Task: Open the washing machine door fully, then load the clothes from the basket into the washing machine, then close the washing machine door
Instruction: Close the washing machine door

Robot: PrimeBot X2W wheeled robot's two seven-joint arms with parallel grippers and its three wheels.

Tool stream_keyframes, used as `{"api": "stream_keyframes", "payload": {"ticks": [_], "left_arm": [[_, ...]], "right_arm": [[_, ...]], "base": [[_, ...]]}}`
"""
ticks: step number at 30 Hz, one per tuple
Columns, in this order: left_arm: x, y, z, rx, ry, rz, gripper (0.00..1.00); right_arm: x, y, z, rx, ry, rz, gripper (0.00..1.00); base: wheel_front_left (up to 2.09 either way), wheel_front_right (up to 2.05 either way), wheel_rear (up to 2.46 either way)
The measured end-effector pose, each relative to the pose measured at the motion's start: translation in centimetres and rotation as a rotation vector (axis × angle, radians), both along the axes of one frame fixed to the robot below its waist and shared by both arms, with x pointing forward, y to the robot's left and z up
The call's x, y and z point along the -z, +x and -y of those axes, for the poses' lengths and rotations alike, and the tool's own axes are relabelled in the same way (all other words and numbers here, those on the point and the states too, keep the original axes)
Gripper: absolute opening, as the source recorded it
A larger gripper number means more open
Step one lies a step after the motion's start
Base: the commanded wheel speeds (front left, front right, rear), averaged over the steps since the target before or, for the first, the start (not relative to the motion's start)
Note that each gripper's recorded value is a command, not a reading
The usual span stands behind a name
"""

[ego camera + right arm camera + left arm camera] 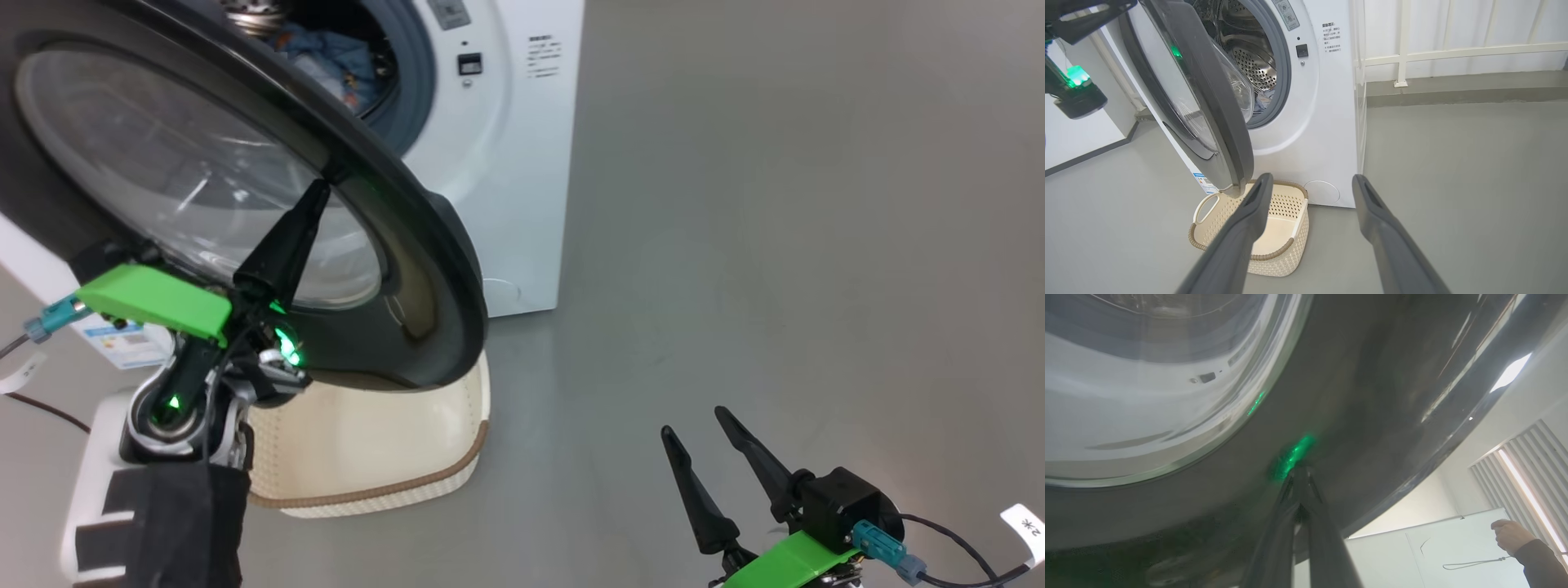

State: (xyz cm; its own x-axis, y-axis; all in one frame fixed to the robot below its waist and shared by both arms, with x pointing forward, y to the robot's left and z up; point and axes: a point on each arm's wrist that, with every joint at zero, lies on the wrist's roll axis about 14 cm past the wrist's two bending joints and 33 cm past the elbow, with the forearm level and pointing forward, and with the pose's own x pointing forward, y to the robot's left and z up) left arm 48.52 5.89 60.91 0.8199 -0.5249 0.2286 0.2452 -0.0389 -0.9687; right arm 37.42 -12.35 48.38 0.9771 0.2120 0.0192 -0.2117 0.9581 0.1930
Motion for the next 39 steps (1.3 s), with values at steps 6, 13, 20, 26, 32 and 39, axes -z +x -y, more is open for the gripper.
{"api": "stream_keyframes", "payload": {"ticks": [6,13,20,26,32,39], "left_arm": [[0.9,1.4,0.9,-0.035,0.026,-0.042,0.0],[1.1,0.9,1.1,-0.085,0.208,0.024,0.0],[4.3,-2.5,-1.0,-0.241,0.598,0.19,0.88],[8.3,-5.4,-4.2,-0.364,0.849,0.257,1.0],[10.0,-7.4,-7.8,-0.481,1.034,0.228,1.0],[10.5,-10.3,-11.3,-0.634,1.147,0.193,1.0]], "right_arm": [[-0.3,-0.6,0.9,0.03,-0.002,0.006,1.0],[-0.8,-0.7,1.1,0.035,0.01,0.021,1.0],[-0.8,-1.2,1.5,0.051,0.014,0.021,1.0],[-1.3,-1.2,1.4,0.046,0.013,0.039,1.0],[-1.9,-0.9,0.9,0.03,-0.002,0.059,1.0],[-2.2,-0.7,0.6,0.018,-0.016,0.072,1.0]], "base": [[0.0,0.0,0.0],[0.0,0.0,0.0],[0.0,0.0,0.0],[0.0,0.0,0.0],[0.0,0.0,0.0],[0.0,0.0,0.0]]}}
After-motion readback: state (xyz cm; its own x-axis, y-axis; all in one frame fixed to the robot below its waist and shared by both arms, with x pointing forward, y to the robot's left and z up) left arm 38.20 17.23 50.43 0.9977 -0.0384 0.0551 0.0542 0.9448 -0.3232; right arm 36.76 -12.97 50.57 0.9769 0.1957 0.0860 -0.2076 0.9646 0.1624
